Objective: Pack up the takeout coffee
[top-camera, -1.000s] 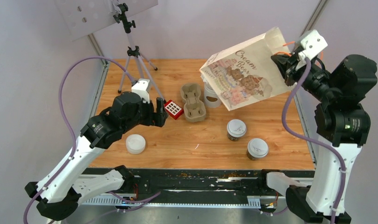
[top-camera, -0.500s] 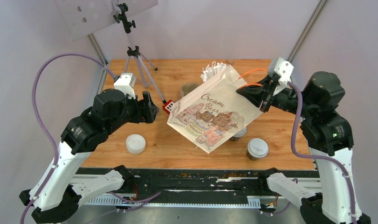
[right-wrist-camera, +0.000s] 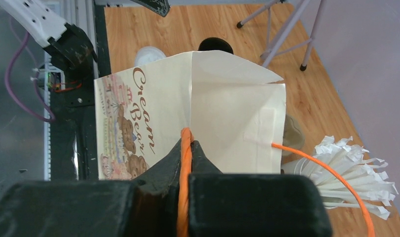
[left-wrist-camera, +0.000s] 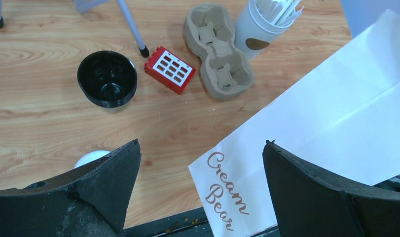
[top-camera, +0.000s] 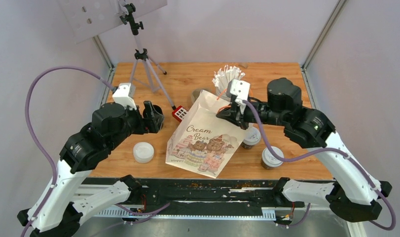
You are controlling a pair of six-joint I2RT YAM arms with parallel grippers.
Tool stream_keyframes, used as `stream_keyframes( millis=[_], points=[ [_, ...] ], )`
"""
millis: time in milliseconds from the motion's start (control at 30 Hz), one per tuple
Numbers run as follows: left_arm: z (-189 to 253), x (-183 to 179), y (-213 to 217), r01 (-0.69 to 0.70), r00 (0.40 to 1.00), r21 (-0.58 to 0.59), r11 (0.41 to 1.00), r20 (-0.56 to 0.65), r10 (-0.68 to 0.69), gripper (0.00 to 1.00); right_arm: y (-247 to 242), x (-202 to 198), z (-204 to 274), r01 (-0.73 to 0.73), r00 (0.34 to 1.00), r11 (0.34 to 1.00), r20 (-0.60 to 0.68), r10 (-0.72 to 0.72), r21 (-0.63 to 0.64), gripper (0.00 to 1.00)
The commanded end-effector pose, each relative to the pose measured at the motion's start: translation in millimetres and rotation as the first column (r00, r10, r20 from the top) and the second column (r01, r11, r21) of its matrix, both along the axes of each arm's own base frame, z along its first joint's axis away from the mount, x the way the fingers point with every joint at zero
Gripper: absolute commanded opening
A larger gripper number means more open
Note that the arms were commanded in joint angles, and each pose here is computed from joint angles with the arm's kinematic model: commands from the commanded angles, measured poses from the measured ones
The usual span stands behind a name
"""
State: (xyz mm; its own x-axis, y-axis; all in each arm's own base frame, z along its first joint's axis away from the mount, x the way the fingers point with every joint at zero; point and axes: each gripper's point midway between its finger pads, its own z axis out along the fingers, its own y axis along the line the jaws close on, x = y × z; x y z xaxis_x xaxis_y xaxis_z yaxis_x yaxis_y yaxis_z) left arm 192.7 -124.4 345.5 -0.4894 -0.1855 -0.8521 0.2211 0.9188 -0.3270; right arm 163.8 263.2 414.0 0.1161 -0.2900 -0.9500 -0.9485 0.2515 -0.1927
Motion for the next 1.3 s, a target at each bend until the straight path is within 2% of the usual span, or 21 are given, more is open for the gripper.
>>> stream_keyframes(
  millis=[0, 133, 400, 533, 667, 800, 933, 1167, 1267],
  points=[
    [-6, 3, -3, -0.022, 1.0, -0.031, 0.999, -0.018, 0.022, 0.99, 7, 14, -1, 0.046, 0.994, 0.998, 0.104, -0.04, -0.05, 0.0],
    [-7, 8, -6, -0.037, 0.999, -0.062, 0.997, 0.003, 0.037, 0.99, 14, 26, -18, 0.071, 0.989, 0.987, 0.139, -0.051, -0.142, 0.0],
    [-29, 21, -8, -0.07, 0.996, -0.006, 0.998, -0.058, 0.07, 0.99, 28, 30, -61, 0.134, 0.97, 0.936, 0.238, -0.057, -0.324, 0.0],
    [-39, 19, -9, -0.072, 0.994, -0.036, 0.997, -0.08, 0.069, 0.98, 43, 21, -88, 0.128, 0.963, 0.907, 0.267, -0.017, -0.402, 0.0],
    [-48, 15, -11, -0.052, 0.993, -0.04, 0.998, -0.103, 0.048, 0.97, 61, 0, -110, 0.087, 0.975, 0.896, 0.222, 0.013, -0.435, 0.02],
    [-47, 8, -20, 0.011, 0.993, -0.057, 0.998, -0.117, -0.017, 0.96, 72, -17, -124, 0.068, 0.982, 0.893, 0.187, 0.019, -0.444, 0.17],
    [-46, 2, -34, 0.114, 0.987, -0.073, 0.991, -0.105, -0.121, 0.96, 76, -21, -115, 0.081, 0.988, 0.909, 0.155, -0.018, -0.409, 0.36],
    [-39, -7, -53, 0.212, 0.969, -0.14, 0.967, -0.102, -0.227, 0.94, 69, -27, -68, 0.103, 0.989, 0.959, 0.126, -0.071, -0.263, 0.64],
    [-36, -10, -62, 0.251, 0.958, -0.168, 0.953, -0.1, -0.27, 0.93, 67, -29, -53, 0.123, 0.99, 0.977, 0.09, -0.109, -0.171, 0.8]
  ],
)
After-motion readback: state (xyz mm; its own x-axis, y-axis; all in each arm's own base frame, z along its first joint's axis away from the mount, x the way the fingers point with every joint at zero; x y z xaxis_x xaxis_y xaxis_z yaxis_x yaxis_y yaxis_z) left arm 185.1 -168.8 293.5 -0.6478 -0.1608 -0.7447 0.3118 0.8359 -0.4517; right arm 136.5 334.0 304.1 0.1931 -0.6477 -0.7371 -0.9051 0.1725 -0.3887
